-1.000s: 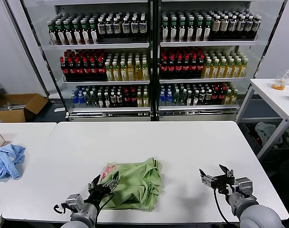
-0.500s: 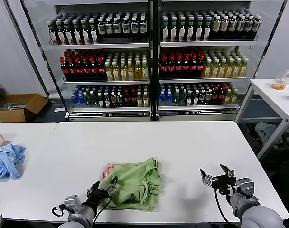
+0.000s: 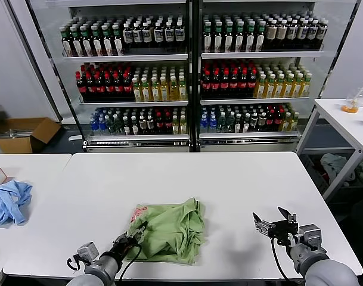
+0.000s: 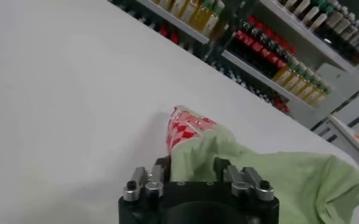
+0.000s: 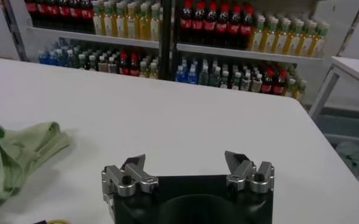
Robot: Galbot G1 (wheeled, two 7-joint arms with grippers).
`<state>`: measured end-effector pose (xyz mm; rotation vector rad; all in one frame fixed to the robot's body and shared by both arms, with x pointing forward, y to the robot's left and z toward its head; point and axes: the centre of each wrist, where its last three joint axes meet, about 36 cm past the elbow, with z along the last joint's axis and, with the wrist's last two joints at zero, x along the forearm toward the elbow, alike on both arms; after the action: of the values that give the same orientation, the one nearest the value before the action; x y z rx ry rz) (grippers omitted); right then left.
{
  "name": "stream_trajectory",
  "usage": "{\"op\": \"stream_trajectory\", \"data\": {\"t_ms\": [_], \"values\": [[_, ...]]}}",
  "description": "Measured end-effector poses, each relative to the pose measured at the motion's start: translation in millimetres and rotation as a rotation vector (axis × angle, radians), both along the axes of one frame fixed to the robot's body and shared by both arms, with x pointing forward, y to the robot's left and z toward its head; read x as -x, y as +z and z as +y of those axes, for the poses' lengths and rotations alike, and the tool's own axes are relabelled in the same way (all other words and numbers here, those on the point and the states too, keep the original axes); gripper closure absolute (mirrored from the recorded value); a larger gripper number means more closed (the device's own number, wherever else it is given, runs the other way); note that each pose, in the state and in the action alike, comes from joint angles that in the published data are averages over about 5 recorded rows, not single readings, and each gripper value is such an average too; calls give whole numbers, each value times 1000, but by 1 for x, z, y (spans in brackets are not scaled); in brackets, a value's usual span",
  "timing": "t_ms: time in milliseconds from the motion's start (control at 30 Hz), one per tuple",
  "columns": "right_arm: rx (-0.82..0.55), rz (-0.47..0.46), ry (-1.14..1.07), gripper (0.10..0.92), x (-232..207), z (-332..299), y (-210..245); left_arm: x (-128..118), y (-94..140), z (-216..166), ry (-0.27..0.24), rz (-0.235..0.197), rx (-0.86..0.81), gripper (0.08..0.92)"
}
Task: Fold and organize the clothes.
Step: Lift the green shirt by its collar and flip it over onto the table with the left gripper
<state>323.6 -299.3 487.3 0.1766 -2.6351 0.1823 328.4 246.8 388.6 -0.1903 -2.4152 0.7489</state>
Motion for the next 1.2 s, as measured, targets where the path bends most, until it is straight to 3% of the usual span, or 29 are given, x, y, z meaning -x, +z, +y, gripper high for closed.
{"op": "stream_trajectory", "data": {"t_ms": [367,700,967,1200], "values": [[2,-4,0,200,0,-1,2,-3,-9,14,20,34,157,858],[4,-8,-1,200,1,-2,5,-2,-2,28,55,20,281,891],[-10,-14,4,200,0,1,5,4,26,68,128,-43,305,891],[-24,-19,13,200,-4,4,5,13,76,137,232,-155,193,891]]}}
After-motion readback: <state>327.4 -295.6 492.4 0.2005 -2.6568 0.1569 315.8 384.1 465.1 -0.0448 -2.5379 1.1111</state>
